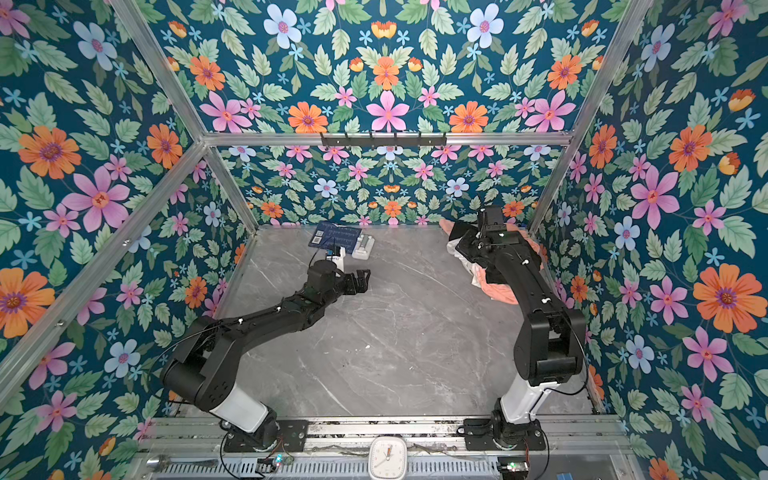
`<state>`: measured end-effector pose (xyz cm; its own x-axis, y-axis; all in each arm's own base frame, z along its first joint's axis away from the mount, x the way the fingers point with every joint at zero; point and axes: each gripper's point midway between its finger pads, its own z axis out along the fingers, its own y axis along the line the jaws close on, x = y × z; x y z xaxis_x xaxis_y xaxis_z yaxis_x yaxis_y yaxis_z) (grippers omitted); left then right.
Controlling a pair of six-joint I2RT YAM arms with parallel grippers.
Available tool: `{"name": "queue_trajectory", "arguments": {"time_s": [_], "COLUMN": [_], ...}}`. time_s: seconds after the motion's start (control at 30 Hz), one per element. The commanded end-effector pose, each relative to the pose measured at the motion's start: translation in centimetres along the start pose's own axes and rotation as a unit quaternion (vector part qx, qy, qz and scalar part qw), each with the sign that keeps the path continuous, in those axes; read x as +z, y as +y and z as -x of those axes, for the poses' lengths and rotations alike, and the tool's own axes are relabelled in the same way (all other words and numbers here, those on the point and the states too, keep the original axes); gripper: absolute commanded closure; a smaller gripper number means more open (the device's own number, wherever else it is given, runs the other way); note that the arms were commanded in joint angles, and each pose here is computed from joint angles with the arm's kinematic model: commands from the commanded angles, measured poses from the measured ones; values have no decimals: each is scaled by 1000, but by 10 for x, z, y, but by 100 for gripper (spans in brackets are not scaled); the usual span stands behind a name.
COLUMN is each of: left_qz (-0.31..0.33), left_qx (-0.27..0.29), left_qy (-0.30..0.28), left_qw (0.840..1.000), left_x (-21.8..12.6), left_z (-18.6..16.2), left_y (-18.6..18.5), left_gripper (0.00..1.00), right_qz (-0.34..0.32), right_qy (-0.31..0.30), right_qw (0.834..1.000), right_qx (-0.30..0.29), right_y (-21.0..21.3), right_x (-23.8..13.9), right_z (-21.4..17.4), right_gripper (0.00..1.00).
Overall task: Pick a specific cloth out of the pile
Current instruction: 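Lift the white cloth upward with the right gripper, pulling it from the pile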
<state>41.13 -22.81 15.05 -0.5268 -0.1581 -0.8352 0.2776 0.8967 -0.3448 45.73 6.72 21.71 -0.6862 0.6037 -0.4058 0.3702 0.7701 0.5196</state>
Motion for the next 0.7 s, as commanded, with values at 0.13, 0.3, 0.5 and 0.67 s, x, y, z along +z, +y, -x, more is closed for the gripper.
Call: {"name": "queue_trajectory", "arguments": {"time_s": [0.13, 0.3, 0.5, 0.67], "left_qz": [0, 0, -1, -1], "left_qx": [1, 1, 2, 2], "left_qy": [-8, -8, -9, -9], "left_qw": [1000, 1000, 1000, 1000], "left_x": [0, 0, 0, 1], "left_z": [3, 3, 3, 2], "left_y": [-2, -3, -5, -5], "left_gripper": [0, 0, 0, 0], "right_qz": [8, 23, 32, 39], "right_qy": [-16, -30, -42, -55], "right_qw": [1000, 999, 999, 998], "right_qx": [-1, -4, -5, -7], "right_y": [6, 14, 19, 23], "right_x": [-10, -27, -38, -49], "right_z": [4, 8, 11, 16], "right_gripper": [100, 100, 100, 100]}}
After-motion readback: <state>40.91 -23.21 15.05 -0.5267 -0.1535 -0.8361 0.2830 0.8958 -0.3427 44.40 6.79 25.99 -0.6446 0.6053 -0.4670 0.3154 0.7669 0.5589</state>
